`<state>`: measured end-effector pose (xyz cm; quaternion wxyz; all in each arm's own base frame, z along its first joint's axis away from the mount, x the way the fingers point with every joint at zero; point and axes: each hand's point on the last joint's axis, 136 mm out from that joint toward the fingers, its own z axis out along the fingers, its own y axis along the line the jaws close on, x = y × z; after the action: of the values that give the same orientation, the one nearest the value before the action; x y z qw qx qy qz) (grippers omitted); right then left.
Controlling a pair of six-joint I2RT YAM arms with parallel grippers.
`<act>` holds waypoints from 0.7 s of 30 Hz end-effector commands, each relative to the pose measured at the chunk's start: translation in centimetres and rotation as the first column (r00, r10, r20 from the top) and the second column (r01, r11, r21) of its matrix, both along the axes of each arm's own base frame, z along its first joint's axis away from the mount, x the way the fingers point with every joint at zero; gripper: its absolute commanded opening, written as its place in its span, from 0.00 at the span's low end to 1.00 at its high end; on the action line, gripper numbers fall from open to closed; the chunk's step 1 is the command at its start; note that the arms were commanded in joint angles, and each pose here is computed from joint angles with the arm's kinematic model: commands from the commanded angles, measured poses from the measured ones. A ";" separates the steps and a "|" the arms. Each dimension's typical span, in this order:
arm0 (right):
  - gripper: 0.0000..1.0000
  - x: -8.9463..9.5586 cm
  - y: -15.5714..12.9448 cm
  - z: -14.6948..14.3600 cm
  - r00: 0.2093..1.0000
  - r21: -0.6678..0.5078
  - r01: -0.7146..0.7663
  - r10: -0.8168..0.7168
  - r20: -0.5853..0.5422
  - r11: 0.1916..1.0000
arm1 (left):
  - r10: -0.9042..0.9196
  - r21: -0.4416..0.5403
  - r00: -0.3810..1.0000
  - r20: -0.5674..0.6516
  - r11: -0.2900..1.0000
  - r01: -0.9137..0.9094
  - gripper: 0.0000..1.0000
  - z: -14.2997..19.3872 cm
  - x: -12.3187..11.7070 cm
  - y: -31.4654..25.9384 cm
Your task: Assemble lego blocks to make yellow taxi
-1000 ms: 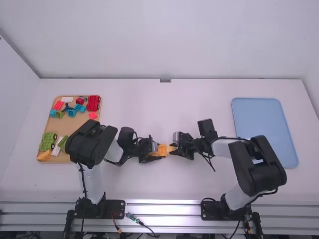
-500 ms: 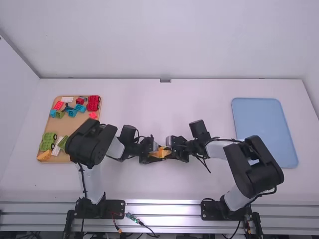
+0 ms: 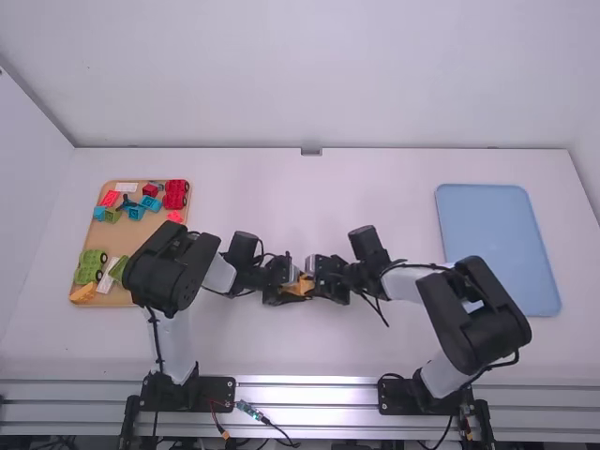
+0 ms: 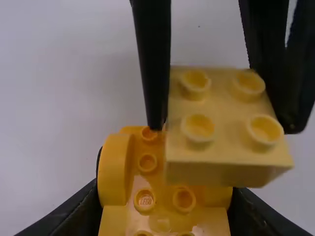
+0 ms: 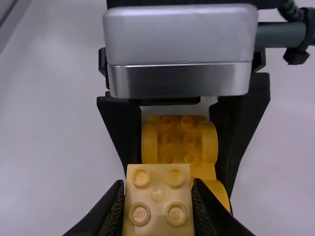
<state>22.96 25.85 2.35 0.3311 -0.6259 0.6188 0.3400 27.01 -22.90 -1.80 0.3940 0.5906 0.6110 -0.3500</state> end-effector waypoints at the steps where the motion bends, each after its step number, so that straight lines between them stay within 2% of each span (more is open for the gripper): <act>1: 0.00 0.9 0.0 0.4 0.999 -0.006 0.028 -0.028 0.017 1.000 | 0.006 0.024 0.999 -0.039 1.000 -0.005 0.34 -1.1 -0.9 0.3; 6: 0.00 1.9 0.3 -0.5 0.999 0.016 0.049 -0.048 -0.012 0.999 | 0.005 0.026 0.999 -0.040 1.000 -0.004 0.34 -1.2 -1.0 0.3; 12: 0.00 1.4 0.4 -0.4 1.000 0.024 -0.010 0.011 -0.024 1.000 | 0.002 0.026 0.999 -0.043 1.000 -0.001 0.34 -1.2 -1.1 0.3; 21: 0.00 1.8 0.5 -1.7 1.000 0.015 -0.002 0.002 -0.026 1.000 | 0.005 0.027 0.999 -0.044 1.000 -0.004 0.34 -1.2 -1.0 0.4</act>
<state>24.59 26.08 0.94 0.3291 -0.6209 0.6224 0.3447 26.96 -22.89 -1.83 0.3937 0.5908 0.6111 -0.3500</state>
